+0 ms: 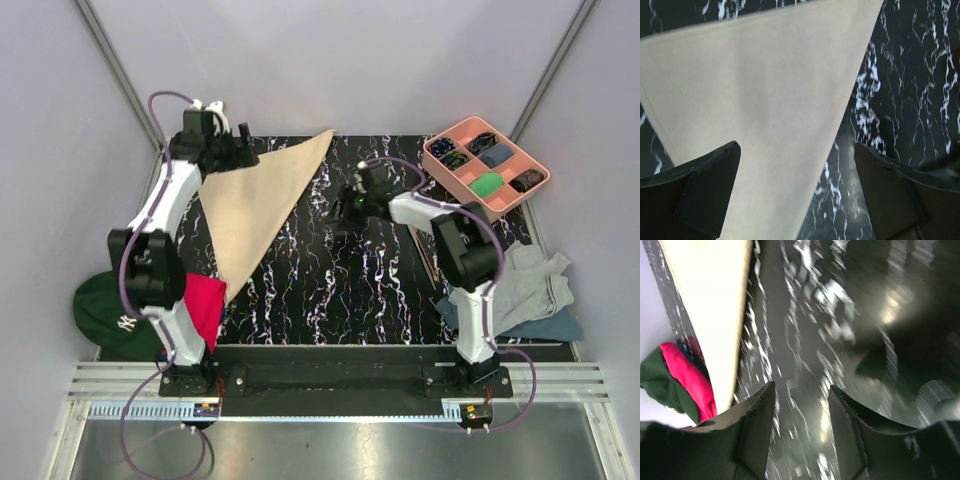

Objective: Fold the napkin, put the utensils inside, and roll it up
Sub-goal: Fold the napkin

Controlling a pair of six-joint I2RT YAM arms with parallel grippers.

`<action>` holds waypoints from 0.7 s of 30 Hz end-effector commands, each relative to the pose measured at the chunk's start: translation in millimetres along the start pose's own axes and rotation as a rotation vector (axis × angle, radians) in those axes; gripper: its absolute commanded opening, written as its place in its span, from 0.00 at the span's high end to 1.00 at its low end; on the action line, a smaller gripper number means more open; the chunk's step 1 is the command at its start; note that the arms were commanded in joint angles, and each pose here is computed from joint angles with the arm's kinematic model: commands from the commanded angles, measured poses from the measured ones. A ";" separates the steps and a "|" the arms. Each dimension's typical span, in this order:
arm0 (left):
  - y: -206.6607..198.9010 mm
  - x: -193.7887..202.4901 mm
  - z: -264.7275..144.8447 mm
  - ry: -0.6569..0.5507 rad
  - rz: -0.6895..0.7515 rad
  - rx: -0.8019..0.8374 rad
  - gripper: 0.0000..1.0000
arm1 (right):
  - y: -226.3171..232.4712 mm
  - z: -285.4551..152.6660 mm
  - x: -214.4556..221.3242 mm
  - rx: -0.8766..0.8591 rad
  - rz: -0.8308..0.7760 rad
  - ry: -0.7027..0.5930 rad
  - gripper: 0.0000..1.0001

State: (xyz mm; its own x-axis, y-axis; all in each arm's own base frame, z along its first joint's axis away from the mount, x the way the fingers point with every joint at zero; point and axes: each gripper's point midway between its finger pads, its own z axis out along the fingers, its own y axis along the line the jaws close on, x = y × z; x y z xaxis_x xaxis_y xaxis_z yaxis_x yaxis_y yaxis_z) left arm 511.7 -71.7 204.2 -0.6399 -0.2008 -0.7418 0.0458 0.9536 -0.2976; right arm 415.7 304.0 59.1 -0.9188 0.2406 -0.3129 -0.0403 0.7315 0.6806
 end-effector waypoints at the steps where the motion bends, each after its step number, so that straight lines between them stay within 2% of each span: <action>1: 4.8 11.3 -56.4 -0.058 -0.032 -0.032 0.01 | 52.0 33.1 -12.2 -0.162 0.040 0.003 0.46; 7: -26.7 34.7 -107.1 -0.072 0.061 0.055 0.01 | 64.5 71.7 -16.1 -0.201 0.125 -0.008 0.47; 10: -25.7 44.4 -121.0 -0.079 0.104 0.037 0.01 | 61.6 87.5 -16.7 -0.190 0.164 -0.013 0.49; 15: -12.3 47.1 -128.3 -0.101 0.128 -0.030 0.01 | 54.8 110.6 -15.2 -0.169 0.221 -0.014 0.53; 21: -25.2 50.7 -129.5 -0.084 0.114 0.041 0.01 | 51.8 128.1 -10.9 -0.151 0.253 -0.018 0.55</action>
State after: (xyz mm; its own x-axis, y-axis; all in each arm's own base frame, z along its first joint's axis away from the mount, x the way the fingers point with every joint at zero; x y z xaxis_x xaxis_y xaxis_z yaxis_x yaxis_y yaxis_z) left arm 377.9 -74.4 243.9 -0.5864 -0.1192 -0.8012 0.1197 0.9655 -0.2312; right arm 471.2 410.8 31.4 -0.9129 0.3809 -0.1467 0.0861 0.5309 0.8430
